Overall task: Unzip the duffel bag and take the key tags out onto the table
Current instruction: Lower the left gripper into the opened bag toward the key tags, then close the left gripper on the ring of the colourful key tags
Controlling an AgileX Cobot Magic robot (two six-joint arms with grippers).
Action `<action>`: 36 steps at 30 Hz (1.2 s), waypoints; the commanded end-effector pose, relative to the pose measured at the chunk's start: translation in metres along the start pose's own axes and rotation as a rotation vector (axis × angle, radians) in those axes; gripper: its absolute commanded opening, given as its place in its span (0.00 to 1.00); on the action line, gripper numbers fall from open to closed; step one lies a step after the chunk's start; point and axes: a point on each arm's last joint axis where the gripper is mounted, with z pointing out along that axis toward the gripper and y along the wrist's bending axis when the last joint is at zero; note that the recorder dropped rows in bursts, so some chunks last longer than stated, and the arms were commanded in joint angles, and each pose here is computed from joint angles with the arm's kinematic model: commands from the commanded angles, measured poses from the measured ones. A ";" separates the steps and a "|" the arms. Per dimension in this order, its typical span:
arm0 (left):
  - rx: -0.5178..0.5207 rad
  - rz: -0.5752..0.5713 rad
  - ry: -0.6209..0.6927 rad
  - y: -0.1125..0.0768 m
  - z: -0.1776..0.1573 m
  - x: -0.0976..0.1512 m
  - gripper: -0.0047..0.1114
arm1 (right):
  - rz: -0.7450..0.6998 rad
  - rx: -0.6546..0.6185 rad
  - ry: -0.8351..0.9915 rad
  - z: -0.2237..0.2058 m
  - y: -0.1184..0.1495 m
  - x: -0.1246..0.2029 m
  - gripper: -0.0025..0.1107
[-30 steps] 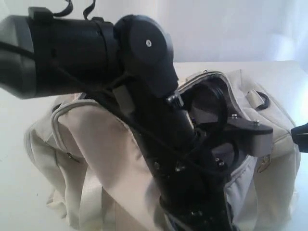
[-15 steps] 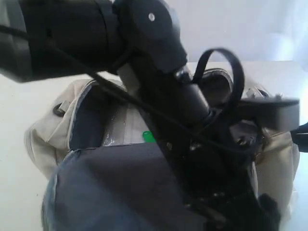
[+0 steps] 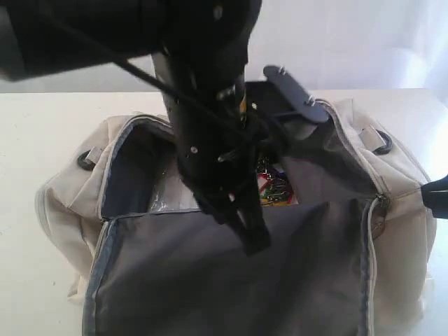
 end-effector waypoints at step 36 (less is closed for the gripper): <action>-0.132 -0.268 -0.209 0.059 -0.041 0.037 0.04 | -0.016 -0.006 -0.084 -0.021 0.003 0.003 0.02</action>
